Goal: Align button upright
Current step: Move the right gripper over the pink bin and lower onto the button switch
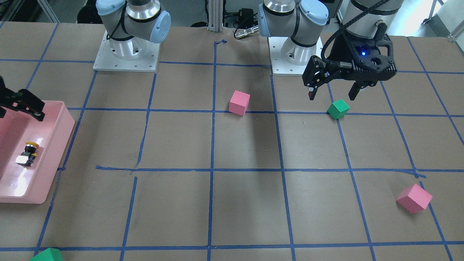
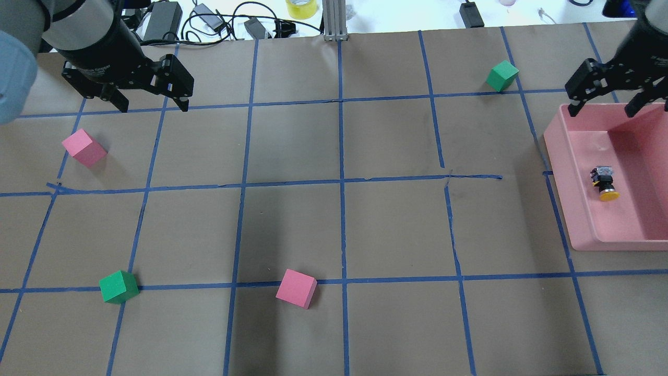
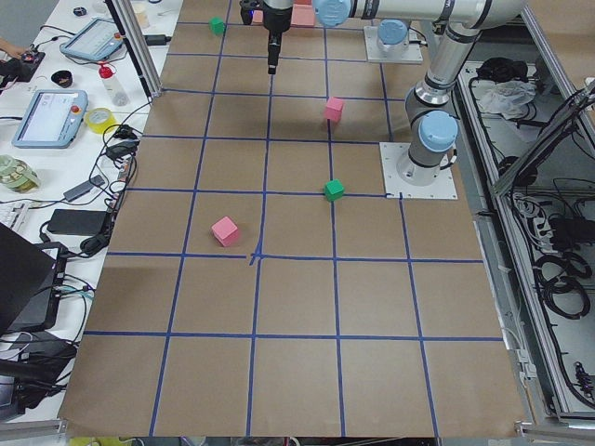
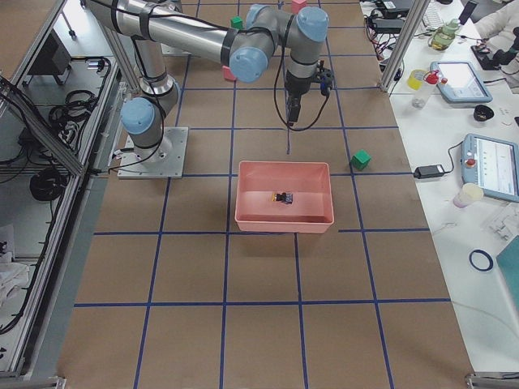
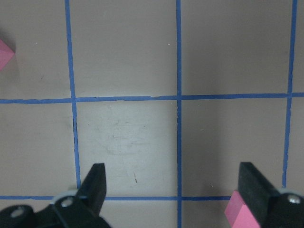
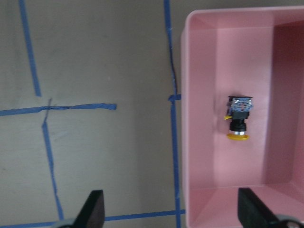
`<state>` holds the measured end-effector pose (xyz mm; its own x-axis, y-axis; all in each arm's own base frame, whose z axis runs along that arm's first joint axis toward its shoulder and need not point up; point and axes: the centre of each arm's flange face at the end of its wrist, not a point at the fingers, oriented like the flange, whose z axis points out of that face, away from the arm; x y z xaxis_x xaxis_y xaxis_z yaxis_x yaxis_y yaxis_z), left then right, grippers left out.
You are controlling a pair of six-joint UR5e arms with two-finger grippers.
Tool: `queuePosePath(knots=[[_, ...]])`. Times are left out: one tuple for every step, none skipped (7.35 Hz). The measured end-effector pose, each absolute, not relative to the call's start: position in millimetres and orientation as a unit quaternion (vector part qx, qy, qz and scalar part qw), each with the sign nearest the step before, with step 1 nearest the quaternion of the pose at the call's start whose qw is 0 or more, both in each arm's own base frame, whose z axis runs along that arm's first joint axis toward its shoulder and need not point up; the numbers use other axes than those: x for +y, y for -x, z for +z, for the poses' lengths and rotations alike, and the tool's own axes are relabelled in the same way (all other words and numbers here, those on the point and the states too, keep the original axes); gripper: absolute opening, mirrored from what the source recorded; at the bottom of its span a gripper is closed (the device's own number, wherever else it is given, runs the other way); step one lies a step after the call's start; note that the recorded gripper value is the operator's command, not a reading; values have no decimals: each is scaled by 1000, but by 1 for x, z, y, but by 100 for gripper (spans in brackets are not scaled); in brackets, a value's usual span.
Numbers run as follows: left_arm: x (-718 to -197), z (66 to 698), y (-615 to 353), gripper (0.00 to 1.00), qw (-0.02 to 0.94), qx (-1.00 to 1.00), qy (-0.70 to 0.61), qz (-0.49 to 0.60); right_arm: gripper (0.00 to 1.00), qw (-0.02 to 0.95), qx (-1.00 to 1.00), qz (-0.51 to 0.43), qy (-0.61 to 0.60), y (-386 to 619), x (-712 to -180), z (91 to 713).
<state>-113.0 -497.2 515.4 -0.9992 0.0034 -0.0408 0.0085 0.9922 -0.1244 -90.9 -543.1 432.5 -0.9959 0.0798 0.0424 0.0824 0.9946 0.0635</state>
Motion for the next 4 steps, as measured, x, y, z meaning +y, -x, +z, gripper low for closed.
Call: queuePosePath(knots=[[-497, 515, 113, 100, 20, 998, -3, -62, 100, 42, -997, -38, 45, 119, -547, 420], [-497, 515, 113, 100, 20, 998, -3, -62, 100, 54, -996, -50, 49, 139, -550, 407], [-497, 515, 113, 100, 20, 998, -3, -62, 100, 57, -995, -59, 56, 155, -556, 388], [-497, 515, 113, 100, 20, 998, -3, -62, 100, 60, -995, -59, 62, 165, -562, 368]])
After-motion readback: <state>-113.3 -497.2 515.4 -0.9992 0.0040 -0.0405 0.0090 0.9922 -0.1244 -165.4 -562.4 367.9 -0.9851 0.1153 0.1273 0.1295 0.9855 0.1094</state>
